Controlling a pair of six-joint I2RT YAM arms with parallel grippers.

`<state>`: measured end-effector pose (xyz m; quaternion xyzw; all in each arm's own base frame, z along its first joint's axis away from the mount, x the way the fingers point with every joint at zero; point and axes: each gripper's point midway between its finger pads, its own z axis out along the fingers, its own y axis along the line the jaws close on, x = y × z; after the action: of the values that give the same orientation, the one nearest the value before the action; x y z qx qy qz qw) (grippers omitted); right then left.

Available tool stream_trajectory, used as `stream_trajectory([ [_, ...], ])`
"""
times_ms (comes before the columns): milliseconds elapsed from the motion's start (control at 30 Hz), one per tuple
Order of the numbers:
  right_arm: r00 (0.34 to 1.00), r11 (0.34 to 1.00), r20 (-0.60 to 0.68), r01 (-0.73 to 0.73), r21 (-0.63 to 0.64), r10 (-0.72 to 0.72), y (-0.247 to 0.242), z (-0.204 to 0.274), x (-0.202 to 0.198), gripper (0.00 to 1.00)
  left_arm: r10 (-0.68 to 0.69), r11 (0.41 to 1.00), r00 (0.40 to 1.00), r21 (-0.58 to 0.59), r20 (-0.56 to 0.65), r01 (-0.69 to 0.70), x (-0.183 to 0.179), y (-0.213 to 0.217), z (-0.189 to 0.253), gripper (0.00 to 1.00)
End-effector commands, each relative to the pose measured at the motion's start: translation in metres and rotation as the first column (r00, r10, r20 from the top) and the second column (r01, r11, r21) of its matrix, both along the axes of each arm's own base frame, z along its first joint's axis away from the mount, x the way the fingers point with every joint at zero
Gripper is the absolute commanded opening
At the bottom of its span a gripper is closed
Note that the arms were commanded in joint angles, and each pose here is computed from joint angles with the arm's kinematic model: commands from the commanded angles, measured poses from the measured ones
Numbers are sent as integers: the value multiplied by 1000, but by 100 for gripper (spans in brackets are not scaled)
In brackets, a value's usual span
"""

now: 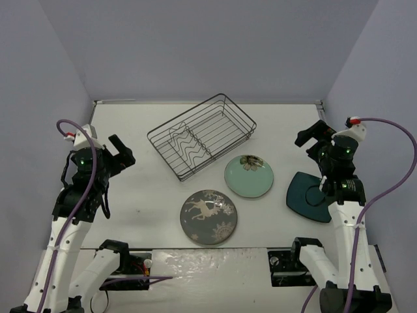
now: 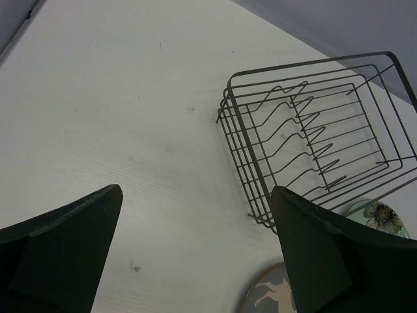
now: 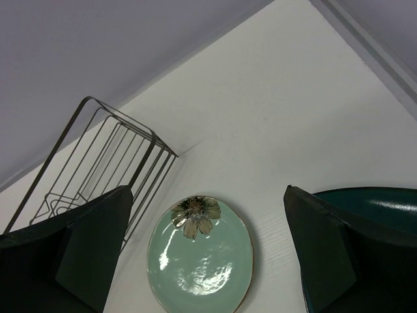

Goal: Load the plates into the dish rack

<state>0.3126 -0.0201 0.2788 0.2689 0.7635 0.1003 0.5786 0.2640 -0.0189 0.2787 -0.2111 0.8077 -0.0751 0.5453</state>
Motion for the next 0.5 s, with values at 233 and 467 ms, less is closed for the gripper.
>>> stream_trajectory([
  [233,968,968,48,-248,23,247,42,11,0,100,-32,999,998,-5,53,32,8,-5,9,97],
  [467,866,859,4,-496,124,500,98,-40,-16,100,-87,996,994,-10,63,88,12,-15,2,97],
])
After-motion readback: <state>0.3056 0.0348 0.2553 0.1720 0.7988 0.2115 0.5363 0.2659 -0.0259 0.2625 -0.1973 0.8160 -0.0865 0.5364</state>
